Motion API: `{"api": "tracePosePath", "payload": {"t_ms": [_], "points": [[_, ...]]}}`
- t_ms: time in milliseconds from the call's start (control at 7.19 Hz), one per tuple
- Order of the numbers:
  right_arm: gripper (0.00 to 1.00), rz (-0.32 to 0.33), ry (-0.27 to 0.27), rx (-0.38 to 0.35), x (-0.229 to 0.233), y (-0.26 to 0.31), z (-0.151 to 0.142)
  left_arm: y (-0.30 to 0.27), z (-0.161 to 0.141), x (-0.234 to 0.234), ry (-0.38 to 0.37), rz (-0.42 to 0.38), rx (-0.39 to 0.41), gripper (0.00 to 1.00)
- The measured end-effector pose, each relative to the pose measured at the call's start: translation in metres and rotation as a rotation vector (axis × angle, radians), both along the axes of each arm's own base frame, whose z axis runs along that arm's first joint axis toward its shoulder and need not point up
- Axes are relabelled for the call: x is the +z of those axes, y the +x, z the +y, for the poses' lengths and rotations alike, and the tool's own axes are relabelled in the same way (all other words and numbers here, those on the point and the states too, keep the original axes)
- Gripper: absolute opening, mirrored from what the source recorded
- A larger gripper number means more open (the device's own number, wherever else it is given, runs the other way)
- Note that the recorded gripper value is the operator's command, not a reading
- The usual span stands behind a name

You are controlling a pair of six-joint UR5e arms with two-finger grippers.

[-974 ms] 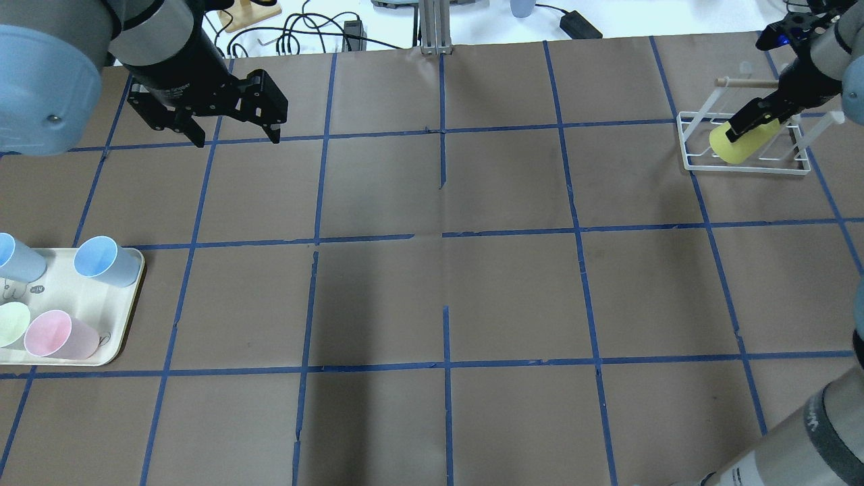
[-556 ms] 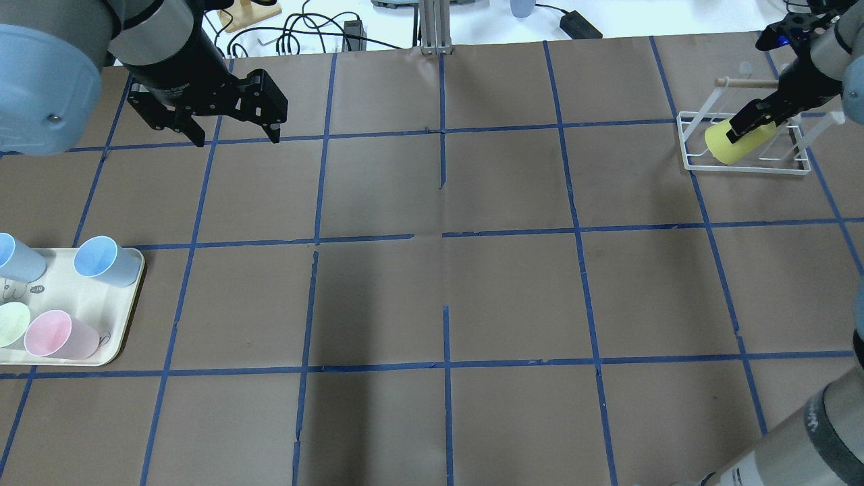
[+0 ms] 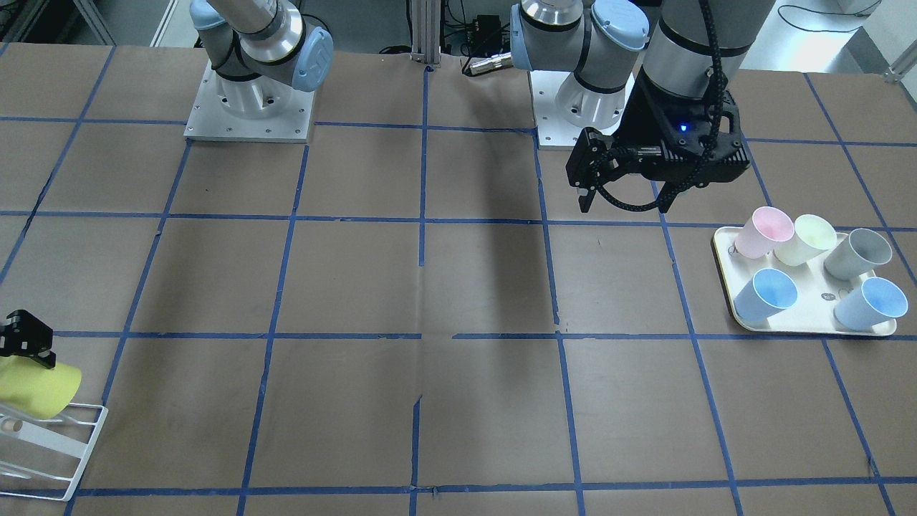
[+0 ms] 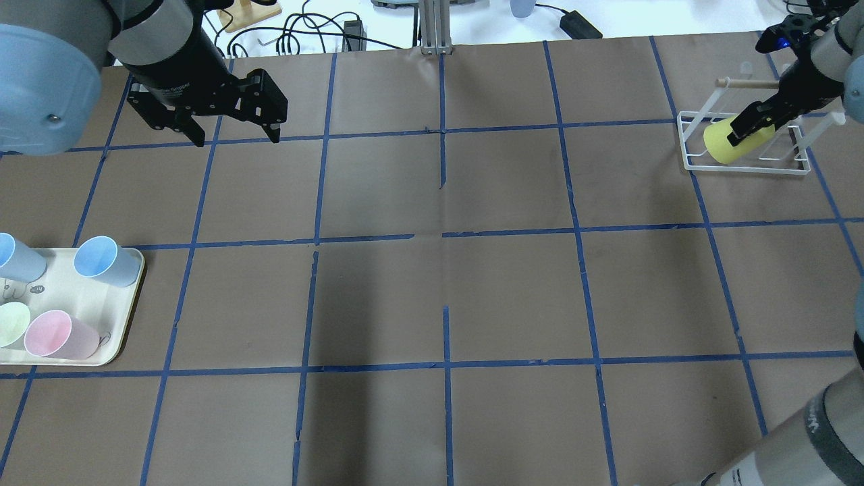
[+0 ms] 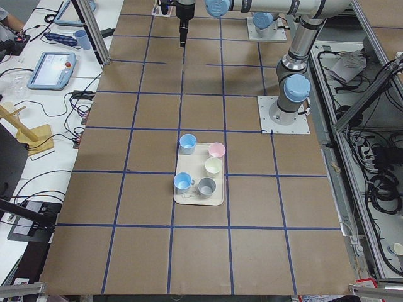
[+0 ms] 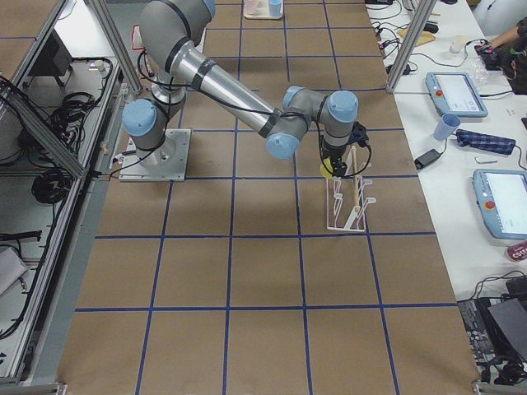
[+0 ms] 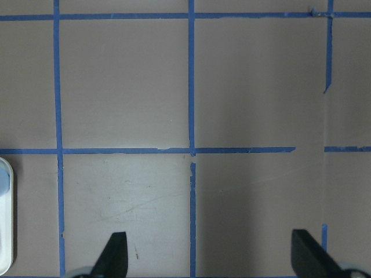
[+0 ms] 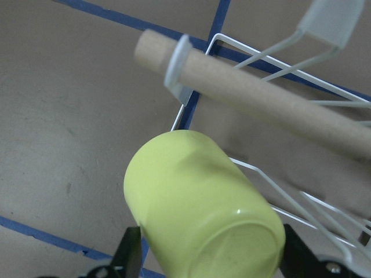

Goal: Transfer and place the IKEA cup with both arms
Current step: 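Close the right gripper on the yellow cup's base in the rack, then lift the yellow cup from the rack with the right gripper while the left arm advances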

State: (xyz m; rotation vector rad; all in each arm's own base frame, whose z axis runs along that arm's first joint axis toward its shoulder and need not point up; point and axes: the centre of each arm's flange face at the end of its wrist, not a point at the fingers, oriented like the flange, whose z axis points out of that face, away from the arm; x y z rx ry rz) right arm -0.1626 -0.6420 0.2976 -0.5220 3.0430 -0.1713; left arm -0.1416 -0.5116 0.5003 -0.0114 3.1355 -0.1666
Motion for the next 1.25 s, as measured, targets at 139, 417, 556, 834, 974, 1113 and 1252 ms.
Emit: {"api": "tracePosePath", "payload": {"t_ms": [139,417,556,834,974,1113,1252], "points": [[0.61,-0.003,0.004,0.000,0.000,0.000,0.000,0.000,0.000,0.000,0.000,0.000,0.000,1.00],[0.44,-0.007,0.013,0.000,0.000,0.001,0.001,0.000,0.000,0.000,0.000,0.000,0.000,1.00],[0.41,-0.005,0.013,0.000,0.002,0.001,0.002,0.000,0.000,0.000,0.000,0.000,0.000,1.00],[0.38,-0.004,0.021,-0.001,0.014,-0.001,0.000,0.001,0.000,0.000,0.000,-0.001,0.001,1.00],[0.38,-0.011,0.036,-0.002,0.024,-0.002,-0.003,0.001,0.000,0.000,0.000,-0.001,0.001,1.00],[0.38,-0.017,0.054,-0.004,0.032,-0.003,-0.003,0.001,0.000,0.000,0.000,-0.001,0.002,1.00],[0.38,-0.013,0.068,-0.005,0.037,-0.003,-0.002,0.001,0.000,0.000,0.000,-0.001,0.002,1.00]]}}
